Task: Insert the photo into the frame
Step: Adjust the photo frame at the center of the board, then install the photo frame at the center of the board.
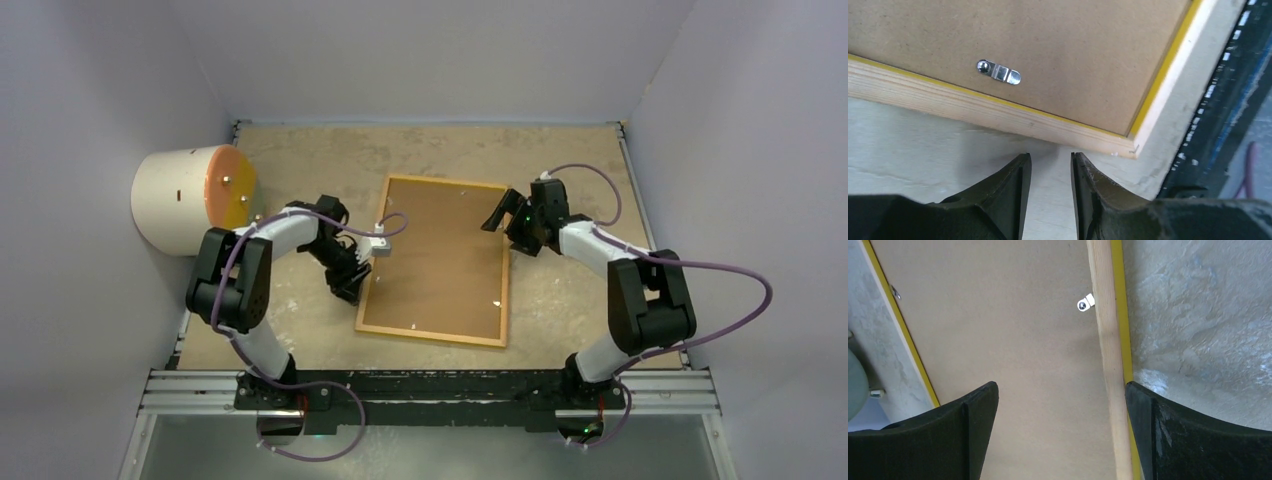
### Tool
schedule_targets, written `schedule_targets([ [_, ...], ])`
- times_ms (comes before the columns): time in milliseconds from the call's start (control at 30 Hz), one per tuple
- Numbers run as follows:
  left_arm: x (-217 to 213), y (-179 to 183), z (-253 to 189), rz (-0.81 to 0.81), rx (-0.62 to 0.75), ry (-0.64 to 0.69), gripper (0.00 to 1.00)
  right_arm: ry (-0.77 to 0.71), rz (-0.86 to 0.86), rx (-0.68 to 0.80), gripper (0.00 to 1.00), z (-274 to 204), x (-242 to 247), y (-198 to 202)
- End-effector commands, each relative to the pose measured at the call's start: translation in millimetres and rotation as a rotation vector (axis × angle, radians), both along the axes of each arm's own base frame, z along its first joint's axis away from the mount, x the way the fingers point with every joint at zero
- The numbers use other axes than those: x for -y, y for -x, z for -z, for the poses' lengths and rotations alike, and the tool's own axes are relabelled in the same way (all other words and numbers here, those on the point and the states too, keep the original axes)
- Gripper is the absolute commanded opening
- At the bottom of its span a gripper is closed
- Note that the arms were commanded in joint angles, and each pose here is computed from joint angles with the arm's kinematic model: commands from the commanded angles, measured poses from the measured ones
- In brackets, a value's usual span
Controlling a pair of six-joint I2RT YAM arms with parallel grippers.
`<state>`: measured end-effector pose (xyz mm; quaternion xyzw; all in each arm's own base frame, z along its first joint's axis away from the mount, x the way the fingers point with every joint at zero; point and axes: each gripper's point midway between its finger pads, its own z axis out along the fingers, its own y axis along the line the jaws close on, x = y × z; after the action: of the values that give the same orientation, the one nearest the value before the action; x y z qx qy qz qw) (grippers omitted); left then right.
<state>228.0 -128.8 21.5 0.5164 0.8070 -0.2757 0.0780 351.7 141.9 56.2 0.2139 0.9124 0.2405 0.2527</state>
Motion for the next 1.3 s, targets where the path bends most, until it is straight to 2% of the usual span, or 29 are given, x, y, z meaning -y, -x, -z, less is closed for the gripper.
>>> schedule_targets([
  [0, 11.7, 13.8, -28.7, 0.017, -0.026, 0.129, 0.38, 0.078, 0.014, 0.063, 0.96, -28.4, 11.6, -9.7],
  [67, 8.8, 1.0, -34.0, -0.025, -0.020, 0.138, 0.38, 0.095, 0.046, 0.118, 0.92, -40.5, 17.9, -13.8],
  [133, 4.8, -18.4, -37.8, -0.106, -0.029, 0.160, 0.37, 0.039, 0.051, 0.164, 0.87, -53.5, 7.4, -12.0],
  [233, 5.6, -39.1, -42.8, -0.226, -0.102, 0.248, 0.37, -0.066, 0.007, 0.202, 0.81, -64.8, -28.6, 3.3],
  [367, 16.4, -44.7, -36.8, -0.291, -0.181, 0.311, 0.35, -0.176, -0.084, 0.191, 0.79, -66.0, -88.8, 32.0],
  [567, 20.2, -47.3, -18.8, -0.320, -0.248, 0.319, 0.29, -0.319, -0.203, 0.141, 0.74, -58.5, -162.8, 68.9],
  [833, 18.3, -46.5, -8.1, -0.328, -0.256, 0.300, 0.23, -0.387, -0.335, 0.049, 0.71, -34.9, -239.4, 101.6],
  [1067, 15.6, -45.9, 0.3, -0.339, -0.255, 0.277, 0.21, -0.420, -0.390, -0.014, 0.66, -14.6, -279.1, 118.5],
  [1267, 14.4, -45.5, 1.0, -0.336, -0.247, 0.270, 0.21, -0.411, -0.383, -0.025, 0.61, -2.8, -288.1, 116.7],
])
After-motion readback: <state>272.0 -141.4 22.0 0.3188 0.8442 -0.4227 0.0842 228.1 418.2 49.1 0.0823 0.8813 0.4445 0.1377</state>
